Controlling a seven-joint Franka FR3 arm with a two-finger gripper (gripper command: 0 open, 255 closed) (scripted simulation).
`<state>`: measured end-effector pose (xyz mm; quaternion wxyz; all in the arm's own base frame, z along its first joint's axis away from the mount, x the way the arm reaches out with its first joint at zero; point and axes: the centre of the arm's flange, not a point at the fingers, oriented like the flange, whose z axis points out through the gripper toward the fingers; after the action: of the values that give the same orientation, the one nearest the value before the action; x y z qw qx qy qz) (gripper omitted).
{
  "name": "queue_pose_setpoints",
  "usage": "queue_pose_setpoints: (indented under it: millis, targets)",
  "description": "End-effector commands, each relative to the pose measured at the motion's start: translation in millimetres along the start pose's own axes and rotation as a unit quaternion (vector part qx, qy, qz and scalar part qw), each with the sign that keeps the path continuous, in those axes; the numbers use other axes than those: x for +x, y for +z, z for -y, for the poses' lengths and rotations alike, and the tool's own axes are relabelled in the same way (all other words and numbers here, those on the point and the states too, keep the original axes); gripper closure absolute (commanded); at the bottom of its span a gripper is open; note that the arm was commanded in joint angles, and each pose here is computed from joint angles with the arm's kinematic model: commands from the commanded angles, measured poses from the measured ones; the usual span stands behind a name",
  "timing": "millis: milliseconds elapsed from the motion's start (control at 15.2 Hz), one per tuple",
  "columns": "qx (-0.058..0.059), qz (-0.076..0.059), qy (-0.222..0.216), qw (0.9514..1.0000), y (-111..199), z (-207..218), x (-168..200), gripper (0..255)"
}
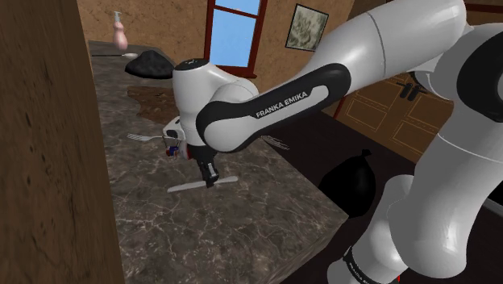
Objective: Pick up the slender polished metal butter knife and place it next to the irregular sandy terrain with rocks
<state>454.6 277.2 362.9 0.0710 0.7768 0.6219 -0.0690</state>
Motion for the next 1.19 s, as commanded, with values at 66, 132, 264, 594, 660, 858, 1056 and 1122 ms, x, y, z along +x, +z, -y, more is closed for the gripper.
queue_pose_setpoints:
  millis: [66, 132, 264, 594, 660, 858, 1056, 1122]
  targets:
    - [0.000, 0.000, 0.000, 1.0000, -17, -1, -4, 255]
    - [0.000, 0.000, 0.000, 1.0000, -22, -1, -5, 255]
    - [0.000, 0.000, 0.000, 1.0000, -32, -1, -7, 255]
    - [0.000, 0.000, 0.000, 1.0000, -58, -2, -12, 255]
    - [0.000, 0.000, 0.000, 1.0000, -63, -2, -13, 255]
    - [0.000, 0.000, 0.000, 1.0000, -79, -3, -17, 255]
    - [0.000, 0.000, 0.000, 1.0000, -94, -3, -20, 255]
    - [0.000, 0.000, 0.000, 1.0000, -93, -15, -25, 255]
